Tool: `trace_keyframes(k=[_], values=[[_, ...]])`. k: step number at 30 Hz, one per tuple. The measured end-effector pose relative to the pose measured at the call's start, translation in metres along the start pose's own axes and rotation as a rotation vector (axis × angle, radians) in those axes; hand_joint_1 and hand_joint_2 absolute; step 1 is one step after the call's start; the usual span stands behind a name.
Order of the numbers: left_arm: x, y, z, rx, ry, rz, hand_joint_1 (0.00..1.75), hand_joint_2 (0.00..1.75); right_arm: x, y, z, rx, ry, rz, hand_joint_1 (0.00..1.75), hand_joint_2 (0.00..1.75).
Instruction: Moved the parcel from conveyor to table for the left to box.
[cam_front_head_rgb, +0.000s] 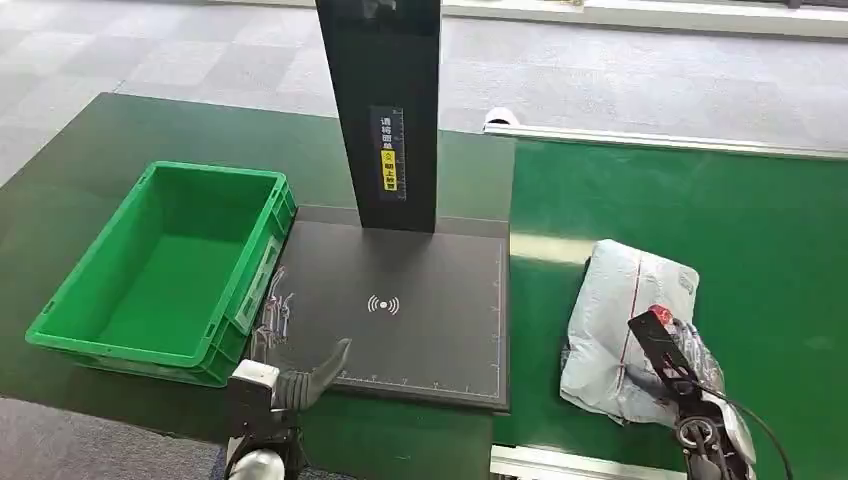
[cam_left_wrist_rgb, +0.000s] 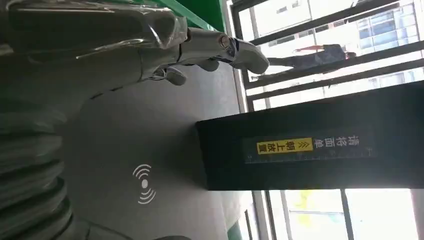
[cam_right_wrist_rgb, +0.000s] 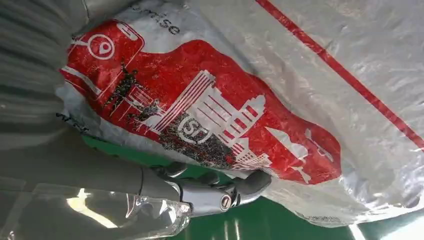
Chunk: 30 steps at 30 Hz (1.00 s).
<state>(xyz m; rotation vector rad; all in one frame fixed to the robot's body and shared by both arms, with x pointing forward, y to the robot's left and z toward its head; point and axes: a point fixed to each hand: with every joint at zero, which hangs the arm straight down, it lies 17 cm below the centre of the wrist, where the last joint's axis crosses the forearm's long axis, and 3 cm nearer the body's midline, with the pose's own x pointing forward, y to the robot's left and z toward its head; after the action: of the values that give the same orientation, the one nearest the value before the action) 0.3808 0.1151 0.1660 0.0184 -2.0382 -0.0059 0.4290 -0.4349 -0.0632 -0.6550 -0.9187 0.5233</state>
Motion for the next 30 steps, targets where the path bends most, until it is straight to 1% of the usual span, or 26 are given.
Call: trace_keyframes(k=[4, 5, 7, 10, 13, 22, 25, 30], values=[[-0.001, 0.0, -0.001, 0.001, 0.004, -0.001, 0.0, 1.75, -0.004, 0.005, -0.001, 0.021, 0.017, 0.005, 0.0, 1.75], [-0.002, 0.001, -0.001, 0.002, 0.006, -0.003, 0.0, 1.75, -0.005, 0.007, -0.001, 0.031, 0.022, 0.007, 1.61, 1.75], [-0.003, 0.001, 0.0, 0.002, 0.01, -0.005, 0.0, 1.75, -0.007, 0.01, -0.002, 0.045, 0.038, 0.012, 1.75, 1.75], [-0.005, 0.002, 0.0, 0.008, 0.019, -0.01, 0.0, 1.75, -0.005, 0.008, -0.004, 0.033, 0.041, 0.014, 1.75, 1.75], [-0.006, 0.004, 0.001, 0.014, 0.023, -0.015, 0.0, 1.75, 0.005, 0.001, -0.008, 0.002, 0.027, -0.004, 1.75, 1.75], [-0.009, 0.009, 0.001, 0.027, 0.031, -0.022, 0.0, 1.75, 0.032, -0.01, -0.013, -0.036, -0.02, -0.044, 1.75, 1.75], [-0.01, 0.011, 0.002, 0.032, 0.035, -0.025, 0.0, 1.75, 0.044, -0.015, -0.013, -0.065, -0.058, -0.064, 1.75, 1.75], [-0.011, 0.016, 0.006, 0.046, 0.043, -0.03, 0.0, 1.75, 0.079, -0.038, -0.007, -0.165, -0.179, -0.112, 1.75, 1.75]])
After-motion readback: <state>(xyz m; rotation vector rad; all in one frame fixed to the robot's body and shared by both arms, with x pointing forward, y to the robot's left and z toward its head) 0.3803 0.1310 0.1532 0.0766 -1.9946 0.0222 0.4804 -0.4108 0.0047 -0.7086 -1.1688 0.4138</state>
